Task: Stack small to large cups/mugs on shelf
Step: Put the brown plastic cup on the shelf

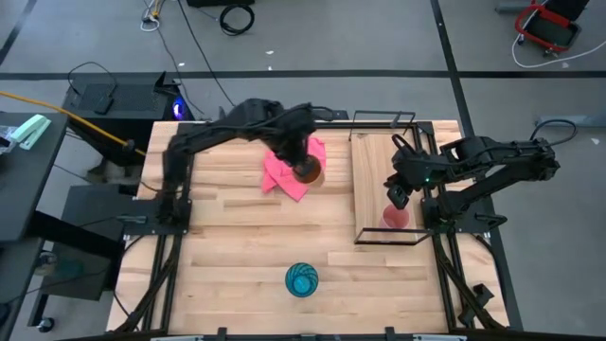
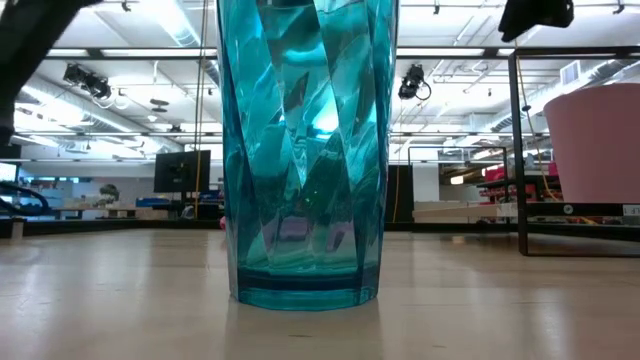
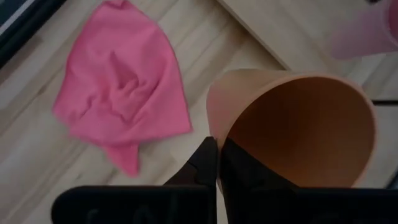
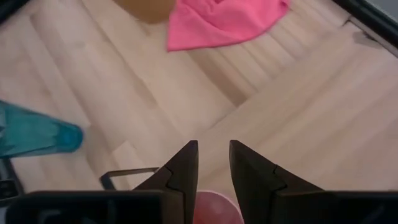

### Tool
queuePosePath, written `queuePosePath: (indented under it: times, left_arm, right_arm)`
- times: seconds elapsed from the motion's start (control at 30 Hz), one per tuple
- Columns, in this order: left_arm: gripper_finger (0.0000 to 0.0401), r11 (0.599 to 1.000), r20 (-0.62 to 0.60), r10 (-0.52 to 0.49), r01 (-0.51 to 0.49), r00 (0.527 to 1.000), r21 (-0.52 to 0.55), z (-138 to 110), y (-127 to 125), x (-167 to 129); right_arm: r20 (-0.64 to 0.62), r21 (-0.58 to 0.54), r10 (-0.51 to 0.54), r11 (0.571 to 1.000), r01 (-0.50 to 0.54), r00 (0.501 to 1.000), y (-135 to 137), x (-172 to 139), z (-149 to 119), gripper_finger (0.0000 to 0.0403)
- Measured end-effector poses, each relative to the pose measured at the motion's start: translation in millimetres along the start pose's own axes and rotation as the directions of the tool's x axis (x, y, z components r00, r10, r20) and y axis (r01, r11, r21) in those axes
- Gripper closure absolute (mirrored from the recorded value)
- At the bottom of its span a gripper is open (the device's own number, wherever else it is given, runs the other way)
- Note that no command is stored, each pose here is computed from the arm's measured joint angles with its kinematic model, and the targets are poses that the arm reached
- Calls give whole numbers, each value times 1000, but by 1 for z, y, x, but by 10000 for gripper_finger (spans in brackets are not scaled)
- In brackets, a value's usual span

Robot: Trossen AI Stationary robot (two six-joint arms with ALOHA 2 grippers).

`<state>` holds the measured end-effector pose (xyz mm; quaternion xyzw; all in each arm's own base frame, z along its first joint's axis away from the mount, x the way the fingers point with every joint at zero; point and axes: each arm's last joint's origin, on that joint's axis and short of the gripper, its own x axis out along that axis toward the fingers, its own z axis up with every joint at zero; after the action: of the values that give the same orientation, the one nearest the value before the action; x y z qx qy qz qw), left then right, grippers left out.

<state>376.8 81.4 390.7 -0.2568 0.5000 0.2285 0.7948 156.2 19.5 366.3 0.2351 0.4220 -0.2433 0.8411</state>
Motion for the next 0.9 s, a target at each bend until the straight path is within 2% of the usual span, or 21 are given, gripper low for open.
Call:
queuePosePath:
  times: [0.27, 0.57, 0.77, 0.9]
  left_arm:
    - [391, 999, -17, -10, 10, 1000, 51, 23, 2, 62]
    - [391, 995, -76, 8, -1, 997, 97, 29, -2, 112]
    - [391, 995, -114, 24, -12, 993, 101, 29, -3, 134]
    - [391, 995, -126, 29, -16, 992, 103, 28, -3, 139]
  right_arm:
    - [15, 52, -23, 998, 22, 1000, -1, 0, 0, 304]
    - [16, 77, -22, 997, 20, 1000, -1, 0, 0, 304]
    - [17, 77, -21, 997, 19, 1000, -1, 0, 0, 304]
    - [17, 77, -21, 997, 19, 1000, -1, 0, 0, 304]
